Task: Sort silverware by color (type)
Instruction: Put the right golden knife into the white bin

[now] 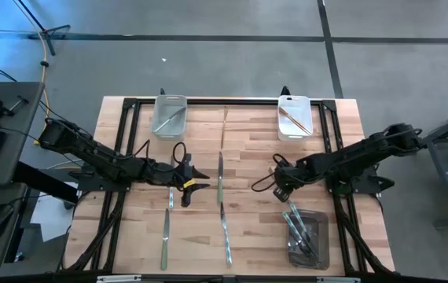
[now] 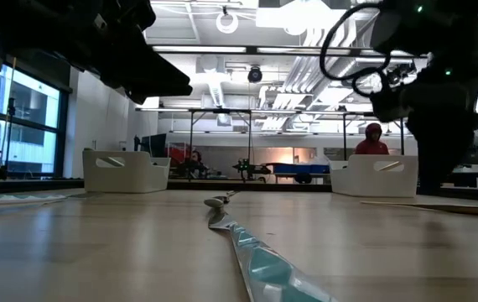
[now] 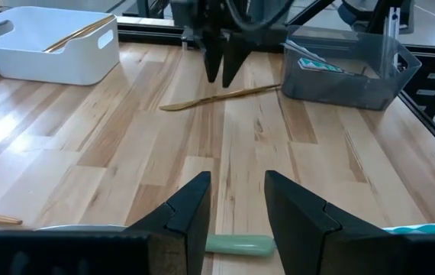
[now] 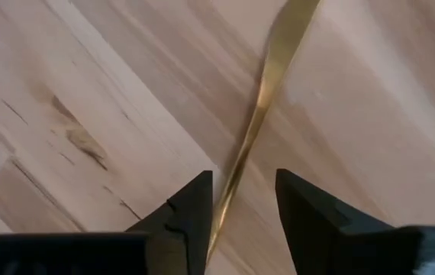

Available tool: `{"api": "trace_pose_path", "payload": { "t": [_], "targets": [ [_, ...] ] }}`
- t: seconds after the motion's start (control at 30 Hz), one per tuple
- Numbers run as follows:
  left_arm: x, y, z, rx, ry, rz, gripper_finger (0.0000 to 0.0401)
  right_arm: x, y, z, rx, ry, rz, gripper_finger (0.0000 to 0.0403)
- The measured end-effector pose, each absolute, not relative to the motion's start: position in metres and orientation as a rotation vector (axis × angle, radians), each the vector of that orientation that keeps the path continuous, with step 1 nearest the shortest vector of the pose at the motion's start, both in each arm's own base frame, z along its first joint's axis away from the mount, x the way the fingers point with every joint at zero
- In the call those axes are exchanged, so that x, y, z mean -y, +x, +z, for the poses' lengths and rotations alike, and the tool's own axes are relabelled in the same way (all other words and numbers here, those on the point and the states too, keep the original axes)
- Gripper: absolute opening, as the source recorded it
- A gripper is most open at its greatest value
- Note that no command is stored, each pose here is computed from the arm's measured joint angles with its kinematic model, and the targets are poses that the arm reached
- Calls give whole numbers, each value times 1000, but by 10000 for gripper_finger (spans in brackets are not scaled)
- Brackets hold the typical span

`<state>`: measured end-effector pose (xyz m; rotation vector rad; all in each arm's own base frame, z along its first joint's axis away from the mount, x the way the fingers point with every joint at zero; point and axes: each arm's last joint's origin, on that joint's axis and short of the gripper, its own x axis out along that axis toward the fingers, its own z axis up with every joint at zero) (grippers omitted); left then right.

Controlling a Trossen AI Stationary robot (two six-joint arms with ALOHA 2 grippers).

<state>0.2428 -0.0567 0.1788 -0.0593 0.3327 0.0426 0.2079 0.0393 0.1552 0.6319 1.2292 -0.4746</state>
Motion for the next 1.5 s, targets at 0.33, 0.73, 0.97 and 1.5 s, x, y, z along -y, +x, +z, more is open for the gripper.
{"api": "trace_pose_path", "payload": {
  "t": [0.33,0.73,0.97,1.5],
  "targets": [
    [57,243,179,-333,-58,42,115,-34,220,131,-1327,617,-488,125],
    [57,243,179,-334,-58,41,115,-21,219,130,-1365,603,-436,6],
    [57,243,179,-336,-58,41,115,-13,224,154,-1287,599,-414,4],
    [57,243,179,-334,-58,40,115,79,229,274,-1204,516,-614,1]
  ]
}}
